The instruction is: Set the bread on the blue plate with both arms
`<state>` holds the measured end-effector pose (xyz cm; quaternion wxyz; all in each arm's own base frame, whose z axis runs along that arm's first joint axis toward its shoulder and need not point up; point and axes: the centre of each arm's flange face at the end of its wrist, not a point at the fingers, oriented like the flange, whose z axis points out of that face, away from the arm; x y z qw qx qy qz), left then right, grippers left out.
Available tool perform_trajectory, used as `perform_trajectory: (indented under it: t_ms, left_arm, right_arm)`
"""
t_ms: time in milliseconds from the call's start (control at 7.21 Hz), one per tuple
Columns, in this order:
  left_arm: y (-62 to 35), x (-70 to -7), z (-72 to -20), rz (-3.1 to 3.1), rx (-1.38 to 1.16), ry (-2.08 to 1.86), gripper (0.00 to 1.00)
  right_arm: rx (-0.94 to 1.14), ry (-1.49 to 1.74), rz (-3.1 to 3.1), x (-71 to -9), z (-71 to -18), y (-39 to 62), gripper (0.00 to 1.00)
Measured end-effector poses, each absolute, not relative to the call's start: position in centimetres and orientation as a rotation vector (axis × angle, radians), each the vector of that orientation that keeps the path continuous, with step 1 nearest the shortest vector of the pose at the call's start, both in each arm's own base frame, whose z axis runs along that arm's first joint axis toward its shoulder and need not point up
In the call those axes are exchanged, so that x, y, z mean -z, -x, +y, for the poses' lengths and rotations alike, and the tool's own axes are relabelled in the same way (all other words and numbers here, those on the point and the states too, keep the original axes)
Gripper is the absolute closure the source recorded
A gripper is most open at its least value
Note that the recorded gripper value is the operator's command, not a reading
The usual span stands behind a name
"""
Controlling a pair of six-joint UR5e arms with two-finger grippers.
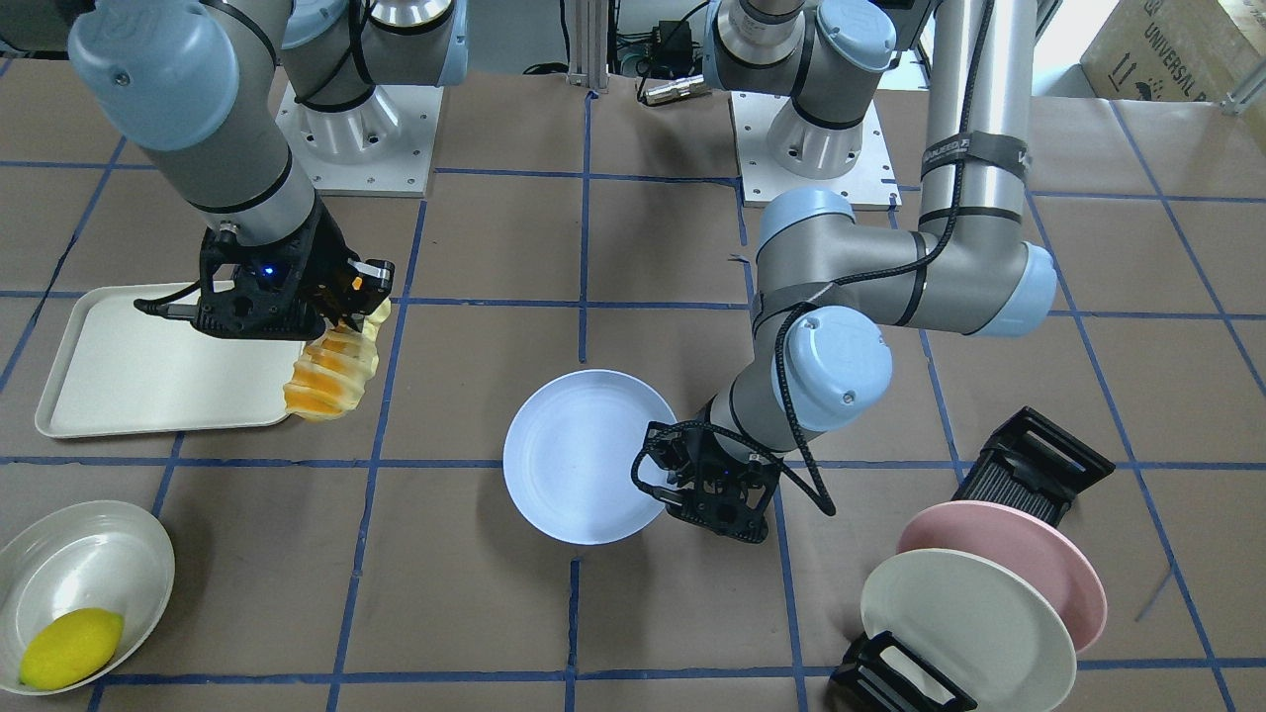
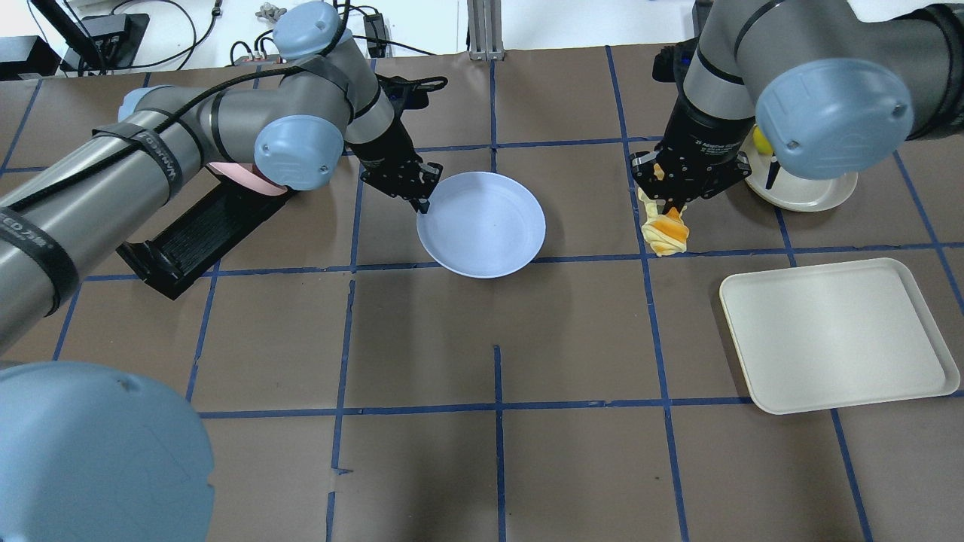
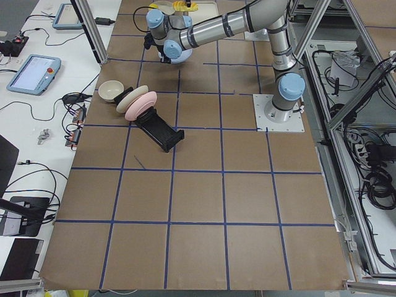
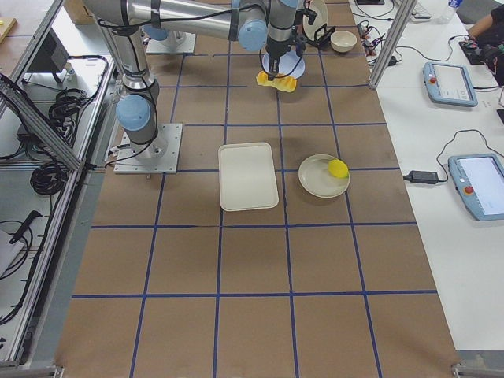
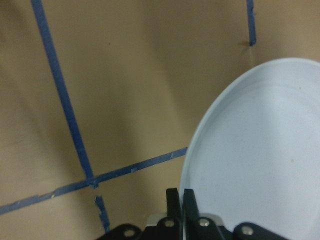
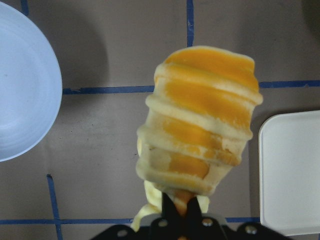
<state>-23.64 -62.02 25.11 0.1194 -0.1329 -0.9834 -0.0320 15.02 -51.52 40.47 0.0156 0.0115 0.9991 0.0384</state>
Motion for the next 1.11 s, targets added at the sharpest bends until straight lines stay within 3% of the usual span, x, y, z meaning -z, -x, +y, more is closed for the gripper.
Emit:
perform_trajectory:
  t_ms: [277,416,554,1109]
  left_arm:
    - [24.3,-22.4,-60.9,-2.879,0.087,0.376,0.79]
    - [24.3,-21.8,-60.6,-2.882,0.072,0.376,0.47]
    - [24.2,-21.9,-60.5,-2.885,0.054,0.377,0.00]
    - [19.9,-30.5,-59.7,-2.983,-0.073,0.335,0.00]
  right_arm:
    - [-0.113,-0.030,3.107,-40.3,-51.7,-15.6,0.83]
    - [-0.084,0.008,3.107,-39.8,-52.0,-17.1,0.83]
    - [-0.040,0.050,3.106,-38.9,-52.5,-19.7,0.83]
    - [0.027,0.092,3.096,-32.8,-53.5,-28.9,0.81]
